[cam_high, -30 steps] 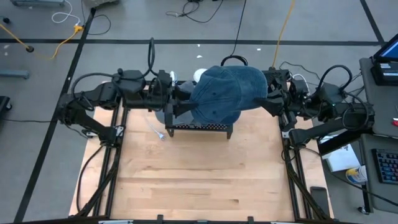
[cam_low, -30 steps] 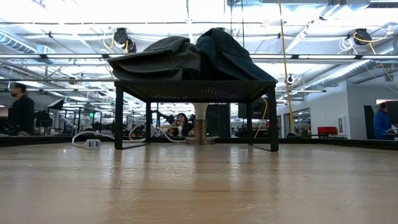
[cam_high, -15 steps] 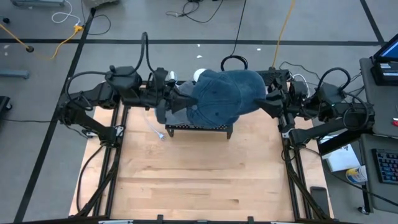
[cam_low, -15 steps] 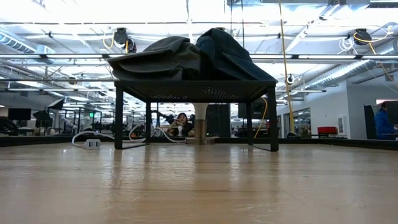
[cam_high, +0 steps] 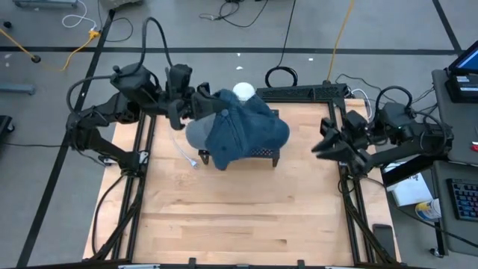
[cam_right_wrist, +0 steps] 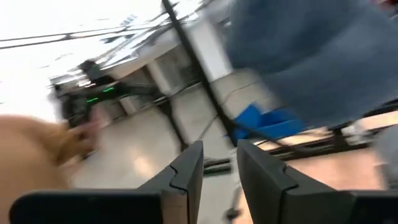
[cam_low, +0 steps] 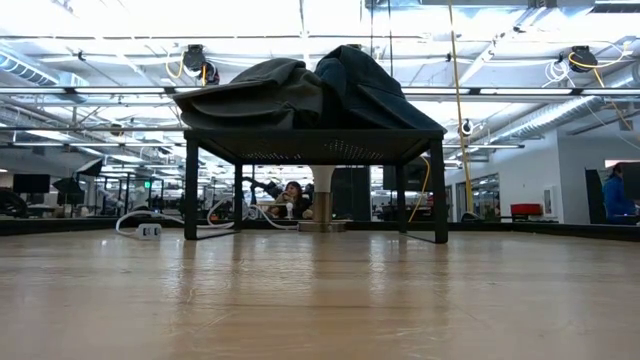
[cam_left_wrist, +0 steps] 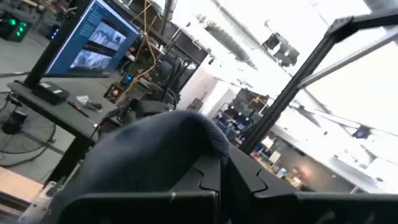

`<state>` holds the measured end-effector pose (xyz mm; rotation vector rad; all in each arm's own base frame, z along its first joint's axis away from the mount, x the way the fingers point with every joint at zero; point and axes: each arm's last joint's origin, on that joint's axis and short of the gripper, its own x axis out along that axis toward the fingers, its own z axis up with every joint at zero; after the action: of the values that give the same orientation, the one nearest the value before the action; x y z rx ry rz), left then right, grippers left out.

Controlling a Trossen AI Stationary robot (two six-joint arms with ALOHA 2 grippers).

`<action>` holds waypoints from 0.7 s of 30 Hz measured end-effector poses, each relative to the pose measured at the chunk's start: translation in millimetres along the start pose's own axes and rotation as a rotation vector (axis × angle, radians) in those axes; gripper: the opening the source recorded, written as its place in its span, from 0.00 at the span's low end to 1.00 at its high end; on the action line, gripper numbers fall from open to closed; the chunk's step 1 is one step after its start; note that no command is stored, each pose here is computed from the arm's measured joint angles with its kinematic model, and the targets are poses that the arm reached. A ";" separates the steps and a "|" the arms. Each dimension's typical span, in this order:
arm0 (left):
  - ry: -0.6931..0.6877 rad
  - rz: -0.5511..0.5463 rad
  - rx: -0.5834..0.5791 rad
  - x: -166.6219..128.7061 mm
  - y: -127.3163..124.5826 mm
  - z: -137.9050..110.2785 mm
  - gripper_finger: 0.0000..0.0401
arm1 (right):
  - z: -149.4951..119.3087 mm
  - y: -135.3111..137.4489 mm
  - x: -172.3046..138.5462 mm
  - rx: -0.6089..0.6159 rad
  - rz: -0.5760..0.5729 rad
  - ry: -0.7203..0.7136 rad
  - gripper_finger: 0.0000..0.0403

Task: Pick & Place hat
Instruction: Stack the blue cap on the blue caps on the shelf

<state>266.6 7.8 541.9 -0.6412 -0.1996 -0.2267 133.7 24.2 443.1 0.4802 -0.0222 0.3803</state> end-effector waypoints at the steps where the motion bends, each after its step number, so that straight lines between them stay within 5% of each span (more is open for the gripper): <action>1: -0.002 0.001 -0.010 -0.9 1.4 1.7 0.01 | -0.5 1.3 -1.0 0.018 0.035 0.020 0.23; 6: -0.024 0.029 -0.043 -4.4 9.7 9.5 0.01 | -0.5 7.2 -4.5 0.049 0.178 0.076 0.24; 13: -0.014 0.024 -0.107 -9.5 22.7 20.4 0.00 | 4.8 12.5 -12.5 0.074 0.214 0.033 0.24; 21: 0.076 0.051 -0.236 12.5 74.2 18.3 0.00 | 10.7 17.8 -20.7 0.056 0.250 -0.025 0.24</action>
<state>296.5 74.9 517.4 -0.8696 -0.0837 -0.2270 108.7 26.6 458.3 0.5393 -0.0966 0.6209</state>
